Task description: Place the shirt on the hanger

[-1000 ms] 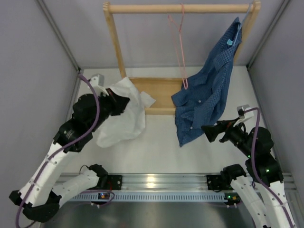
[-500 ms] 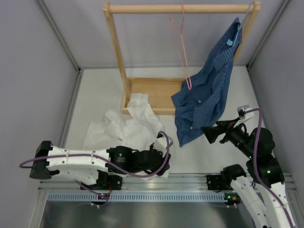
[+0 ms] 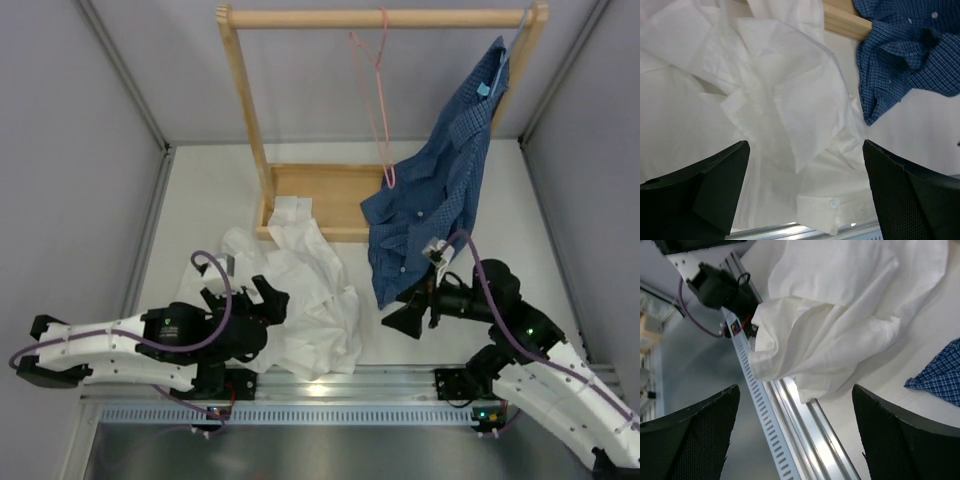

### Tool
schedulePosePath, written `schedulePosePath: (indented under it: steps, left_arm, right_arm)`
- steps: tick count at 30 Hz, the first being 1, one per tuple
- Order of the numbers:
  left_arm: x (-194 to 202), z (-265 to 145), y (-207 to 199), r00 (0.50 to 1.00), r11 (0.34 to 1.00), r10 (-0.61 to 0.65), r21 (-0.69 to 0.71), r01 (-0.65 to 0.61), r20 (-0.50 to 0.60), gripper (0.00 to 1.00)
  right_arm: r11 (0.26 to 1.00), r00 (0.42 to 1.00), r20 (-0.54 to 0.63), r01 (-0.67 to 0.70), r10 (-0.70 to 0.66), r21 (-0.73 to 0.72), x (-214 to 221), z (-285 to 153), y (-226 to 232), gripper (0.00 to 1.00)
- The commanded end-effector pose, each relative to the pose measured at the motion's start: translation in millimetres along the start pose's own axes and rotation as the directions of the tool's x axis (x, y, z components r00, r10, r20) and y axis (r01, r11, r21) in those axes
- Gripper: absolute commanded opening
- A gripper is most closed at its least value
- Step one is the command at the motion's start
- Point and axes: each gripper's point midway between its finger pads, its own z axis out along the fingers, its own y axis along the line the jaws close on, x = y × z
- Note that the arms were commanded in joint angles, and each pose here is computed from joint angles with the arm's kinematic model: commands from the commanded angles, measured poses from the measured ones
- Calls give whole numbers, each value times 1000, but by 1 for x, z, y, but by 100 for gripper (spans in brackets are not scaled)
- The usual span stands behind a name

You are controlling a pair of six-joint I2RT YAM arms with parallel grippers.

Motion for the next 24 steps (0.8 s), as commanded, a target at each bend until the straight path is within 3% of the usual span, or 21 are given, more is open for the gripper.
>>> schedulePosePath:
  steps: [1, 2, 3, 4, 5, 6, 8, 11, 13, 15, 18, 21, 24]
  left_arm:
    - [-19, 0, 66, 991, 982, -30, -179, 54, 134, 98]
    - [-22, -1, 67, 989, 982, -24, -182, 51, 148, 98]
    - [-24, 0, 68, 987, 981, -18, -188, 48, 161, 98]
    - [-28, 0, 66, 983, 981, -15, -190, 50, 182, 98]
    - [-34, 1, 66, 976, 979, 24, -204, 21, 215, 98]
    - [-38, 1, 65, 972, 978, 42, -210, 8, 230, 98]
    - [-57, 0, 68, 954, 969, 70, -246, 4, 290, 98]
    - [-83, -6, 80, 937, 946, 97, -324, 19, 336, 98]
    - [-92, -2, 72, 933, 938, 156, -344, -38, 323, 98]
    - [-93, 16, 55, 941, 931, 202, -351, -98, 273, 98]
    - [-90, 41, 74, 956, 888, 218, -446, -111, 195, 98]
    - [-84, 67, 82, 980, 897, 143, -437, -68, 140, 98]
    - [-89, 72, 90, 987, 906, 59, -423, 11, 152, 98]
  right_arm:
    - [976, 975, 51, 214, -216, 39, -39, 15, 26, 88]
    - [962, 963, -1, 270, -270, -36, -26, 23, 53, 87]
    - [944, 943, -38, 329, -330, -32, -21, 30, 60, 86]
    - [919, 922, -82, 385, -378, 91, -30, 45, 53, 85]
    - [881, 875, -120, 473, -468, 16, -14, 50, 83, 85]
    - [848, 838, -184, 528, -514, 36, -2, 65, 85, 84]
    - [819, 806, -178, 574, -565, -4, -7, 72, 116, 80]
    - [798, 771, -212, 594, -600, -100, 14, 94, 142, 59]
    - [783, 742, -257, 608, -619, -130, 35, 111, 146, 49]
    - [772, 718, -295, 621, -630, -138, 54, 125, 145, 49]
    - [769, 714, -302, 627, -632, -125, 63, 138, 141, 51]
    - [750, 693, -310, 651, -651, -117, 71, 151, 137, 54]
    - [736, 663, -357, 667, -659, -120, 85, 165, 132, 55]
